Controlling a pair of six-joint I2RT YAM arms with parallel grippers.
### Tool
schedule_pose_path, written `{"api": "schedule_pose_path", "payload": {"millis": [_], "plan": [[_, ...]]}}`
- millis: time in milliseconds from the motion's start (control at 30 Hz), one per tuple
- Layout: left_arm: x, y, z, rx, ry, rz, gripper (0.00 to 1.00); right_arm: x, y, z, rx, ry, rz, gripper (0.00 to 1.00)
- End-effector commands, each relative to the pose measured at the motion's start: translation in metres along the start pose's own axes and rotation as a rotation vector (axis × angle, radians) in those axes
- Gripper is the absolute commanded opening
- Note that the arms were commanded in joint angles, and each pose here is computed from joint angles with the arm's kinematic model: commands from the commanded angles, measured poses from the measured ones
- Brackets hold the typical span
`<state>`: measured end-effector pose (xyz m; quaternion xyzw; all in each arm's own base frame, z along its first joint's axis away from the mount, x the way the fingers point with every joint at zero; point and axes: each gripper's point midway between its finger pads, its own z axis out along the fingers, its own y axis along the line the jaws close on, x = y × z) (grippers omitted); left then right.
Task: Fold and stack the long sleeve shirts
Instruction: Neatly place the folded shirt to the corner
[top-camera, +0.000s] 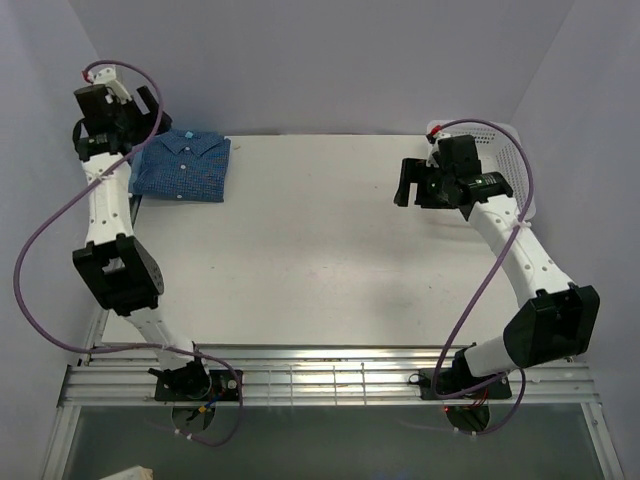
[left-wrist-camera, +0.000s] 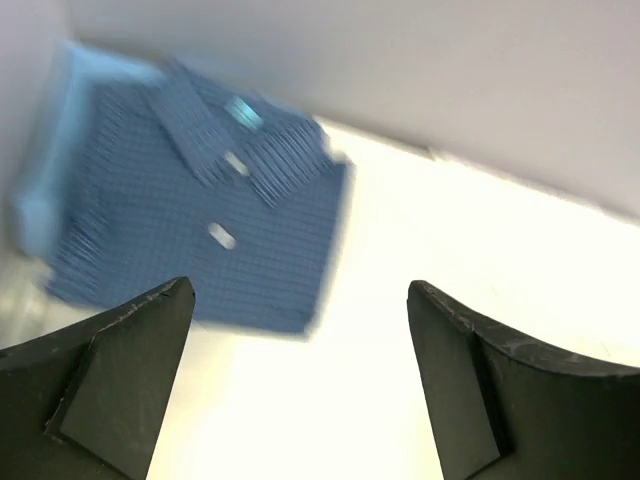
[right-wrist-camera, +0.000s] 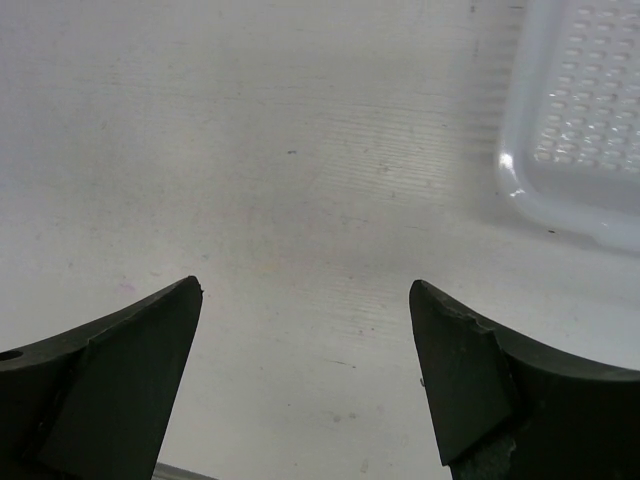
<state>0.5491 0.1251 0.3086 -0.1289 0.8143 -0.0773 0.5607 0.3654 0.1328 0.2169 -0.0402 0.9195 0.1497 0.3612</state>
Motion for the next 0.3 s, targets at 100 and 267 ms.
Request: {"api": "schedule_pose_path", "payload": {"millis": [100, 267], "plan": [[0.134, -0.152, -0.076, 0.070, 0.257, -0.014, 0.98, -0.009, -0.032, -0.037, 0.186, -0.201, 0.050, 0.90], [0.157, -0.156, -0.106, 0.095, 0.283, -0.082, 0.98, -0.001, -0.038, -0.052, 0.196, -0.275, 0.047, 0.90]]}}
